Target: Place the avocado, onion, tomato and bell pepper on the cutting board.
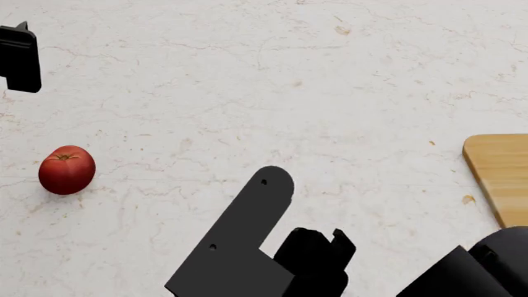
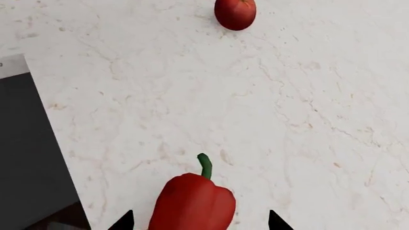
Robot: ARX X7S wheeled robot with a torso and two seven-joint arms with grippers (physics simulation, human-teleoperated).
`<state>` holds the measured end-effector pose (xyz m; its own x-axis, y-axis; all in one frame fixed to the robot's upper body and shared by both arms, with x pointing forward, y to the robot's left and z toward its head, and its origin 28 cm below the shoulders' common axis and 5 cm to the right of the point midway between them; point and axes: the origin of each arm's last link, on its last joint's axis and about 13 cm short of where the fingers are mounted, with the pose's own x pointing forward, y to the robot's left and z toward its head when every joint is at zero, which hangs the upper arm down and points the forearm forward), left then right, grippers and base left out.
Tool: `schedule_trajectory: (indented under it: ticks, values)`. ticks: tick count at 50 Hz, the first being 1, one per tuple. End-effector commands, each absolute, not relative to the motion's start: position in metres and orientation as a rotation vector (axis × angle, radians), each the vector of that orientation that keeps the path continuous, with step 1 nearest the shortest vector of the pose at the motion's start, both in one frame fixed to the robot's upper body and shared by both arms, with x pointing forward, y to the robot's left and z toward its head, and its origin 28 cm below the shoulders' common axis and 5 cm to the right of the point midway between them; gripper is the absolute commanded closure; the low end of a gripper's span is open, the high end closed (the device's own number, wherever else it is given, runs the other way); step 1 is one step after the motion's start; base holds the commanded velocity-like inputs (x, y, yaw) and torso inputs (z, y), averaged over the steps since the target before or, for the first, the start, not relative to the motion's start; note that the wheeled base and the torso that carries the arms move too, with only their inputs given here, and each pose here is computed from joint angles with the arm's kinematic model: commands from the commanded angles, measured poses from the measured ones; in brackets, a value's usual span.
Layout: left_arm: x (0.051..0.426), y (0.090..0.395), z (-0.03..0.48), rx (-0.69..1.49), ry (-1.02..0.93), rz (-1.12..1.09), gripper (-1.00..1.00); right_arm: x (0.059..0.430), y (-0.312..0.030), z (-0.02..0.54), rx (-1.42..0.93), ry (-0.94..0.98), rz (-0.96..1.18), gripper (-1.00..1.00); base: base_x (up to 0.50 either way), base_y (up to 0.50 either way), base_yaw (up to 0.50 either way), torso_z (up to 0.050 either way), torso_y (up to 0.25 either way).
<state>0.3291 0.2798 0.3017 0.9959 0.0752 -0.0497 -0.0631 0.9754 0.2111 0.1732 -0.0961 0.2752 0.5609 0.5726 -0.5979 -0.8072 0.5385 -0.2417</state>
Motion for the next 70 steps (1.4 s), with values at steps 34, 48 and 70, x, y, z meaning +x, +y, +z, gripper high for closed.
schedule_trajectory:
  ticks: [34, 48, 70]
  values:
    - [0.328, 0.281, 0.307, 0.190, 0.036, 0.062, -1.00, 0.200, -0.087, 0.220, -0.454, 0.564, 0.866, -1.00, 0.00, 0.00, 0.00, 0.000, 0.000]
    - [0.326, 0.281, 0.300, 0.192, 0.043, 0.063, -1.00, 0.197, -0.091, 0.227, -0.429, 0.504, 0.832, 1.00, 0.00, 0.00, 0.00, 0.000, 0.000]
    - [0.317, 0.277, 0.298, 0.161, 0.059, 0.031, -1.00, 0.189, -0.118, 0.284, -0.307, 0.197, 0.558, 1.00, 0.00, 0.00, 0.00, 0.000, 0.000]
